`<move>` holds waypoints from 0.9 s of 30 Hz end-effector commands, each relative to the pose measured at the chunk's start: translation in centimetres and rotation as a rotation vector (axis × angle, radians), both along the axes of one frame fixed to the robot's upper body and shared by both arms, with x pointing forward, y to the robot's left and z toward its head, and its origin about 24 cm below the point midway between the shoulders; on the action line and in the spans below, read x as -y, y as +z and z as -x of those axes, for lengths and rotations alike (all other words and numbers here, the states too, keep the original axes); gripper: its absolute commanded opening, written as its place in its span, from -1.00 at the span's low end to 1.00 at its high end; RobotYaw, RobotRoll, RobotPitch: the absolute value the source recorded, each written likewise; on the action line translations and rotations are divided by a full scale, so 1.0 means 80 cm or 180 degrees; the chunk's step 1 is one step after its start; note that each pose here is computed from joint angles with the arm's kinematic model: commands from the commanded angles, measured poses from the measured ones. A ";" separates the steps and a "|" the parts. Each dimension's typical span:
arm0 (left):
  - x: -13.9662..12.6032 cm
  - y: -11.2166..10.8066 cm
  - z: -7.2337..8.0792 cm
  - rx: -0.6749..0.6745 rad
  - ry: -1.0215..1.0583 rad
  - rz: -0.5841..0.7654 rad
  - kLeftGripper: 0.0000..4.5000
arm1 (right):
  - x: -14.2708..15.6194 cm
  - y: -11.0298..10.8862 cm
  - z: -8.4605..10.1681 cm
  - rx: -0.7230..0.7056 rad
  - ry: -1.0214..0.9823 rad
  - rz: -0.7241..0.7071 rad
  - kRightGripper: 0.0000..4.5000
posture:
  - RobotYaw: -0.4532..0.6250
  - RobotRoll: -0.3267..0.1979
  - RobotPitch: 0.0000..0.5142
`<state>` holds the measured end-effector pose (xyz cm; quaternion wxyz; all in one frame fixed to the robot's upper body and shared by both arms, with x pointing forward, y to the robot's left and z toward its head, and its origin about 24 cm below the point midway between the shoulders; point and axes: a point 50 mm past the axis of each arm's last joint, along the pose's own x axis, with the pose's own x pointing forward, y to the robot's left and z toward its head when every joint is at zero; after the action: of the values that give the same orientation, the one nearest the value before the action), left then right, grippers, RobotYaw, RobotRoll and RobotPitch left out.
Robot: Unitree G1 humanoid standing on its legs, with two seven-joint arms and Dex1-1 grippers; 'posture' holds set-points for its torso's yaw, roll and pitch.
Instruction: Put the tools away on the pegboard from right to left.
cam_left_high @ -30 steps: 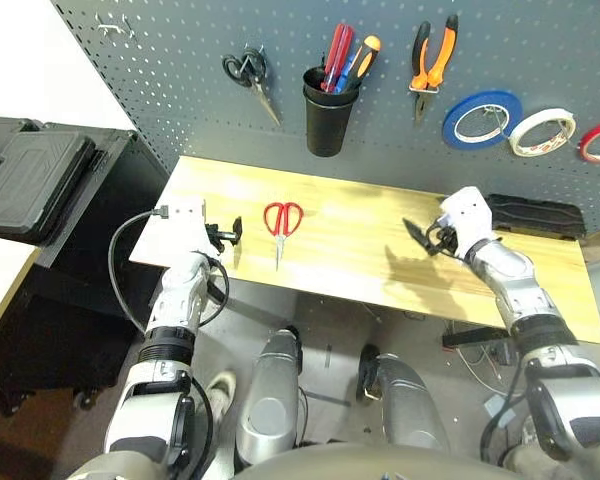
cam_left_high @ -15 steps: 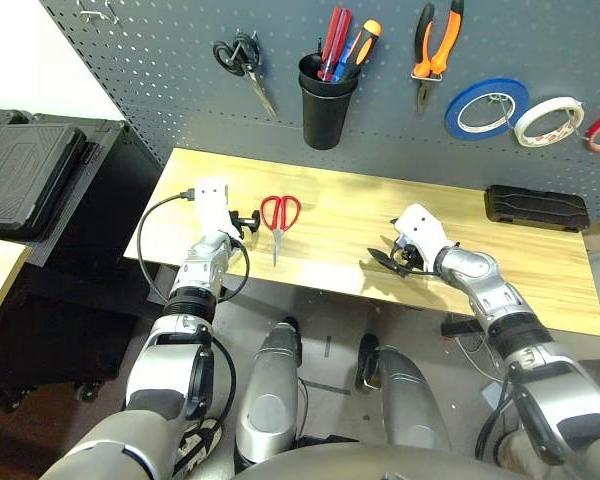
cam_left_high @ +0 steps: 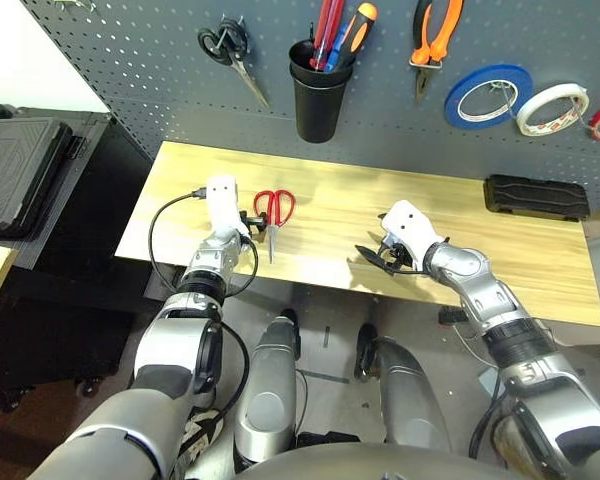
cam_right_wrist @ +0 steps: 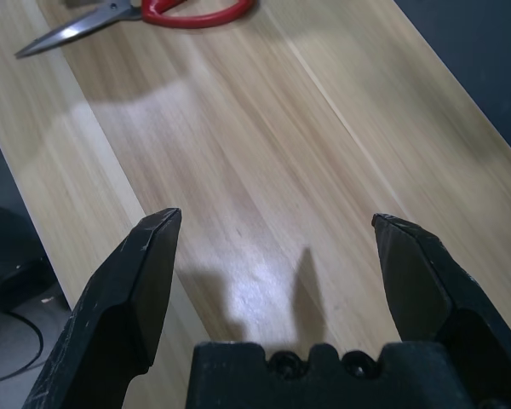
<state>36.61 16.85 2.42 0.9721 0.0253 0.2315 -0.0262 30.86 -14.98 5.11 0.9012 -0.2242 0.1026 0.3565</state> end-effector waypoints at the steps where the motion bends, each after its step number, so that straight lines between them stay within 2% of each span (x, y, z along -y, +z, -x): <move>1: 0.004 -0.037 0.021 -0.0452 0.0067 -0.0008 0.91 | 0.005 -0.004 0.007 -0.0087 0.0007 0.0015 1.00 | 0.22 0.25 0.39; 4: 0.005 -0.040 0.023 -0.0525 0.0156 0.0047 0.57 | 0.006 0.001 0.005 -0.0065 0.0028 0.0033 1.00 | 0.22 0.25 0.37; 8: 0.005 -0.040 0.023 -0.0561 0.0209 0.0104 -0.08 | 0.006 0.004 0.002 -0.0021 0.0051 0.0066 1.00 | 0.23 0.25 0.35; 13: 0.008 -0.036 0.020 -0.0474 0.0159 0.0131 -0.98 | 0.005 0.008 -0.003 0.0044 0.0076 0.0077 1.00 | 0.25 0.25 0.32; 21: 0.019 -0.021 0.018 -0.0072 0.0003 0.0314 -0.98 | 0.009 0.013 -0.014 0.0200 0.0022 0.0019 1.00 | 0.29 0.25 0.23; 23: 0.021 -0.011 0.017 0.0130 -0.0020 0.0374 -0.98 | 0.012 0.012 -0.016 0.0233 0.0000 0.0016 1.00 | 0.31 0.25 0.20; 27: 0.021 0.028 0.024 0.0784 -0.0060 0.0556 -0.98 | 0.018 0.015 -0.021 0.0360 -0.0048 -0.0050 1.00 | 0.35 0.25 0.15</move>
<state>34.91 15.29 3.32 0.9872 -0.0400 0.1473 -0.0460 32.65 -15.72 6.73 0.9041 -0.2450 0.0502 0.3465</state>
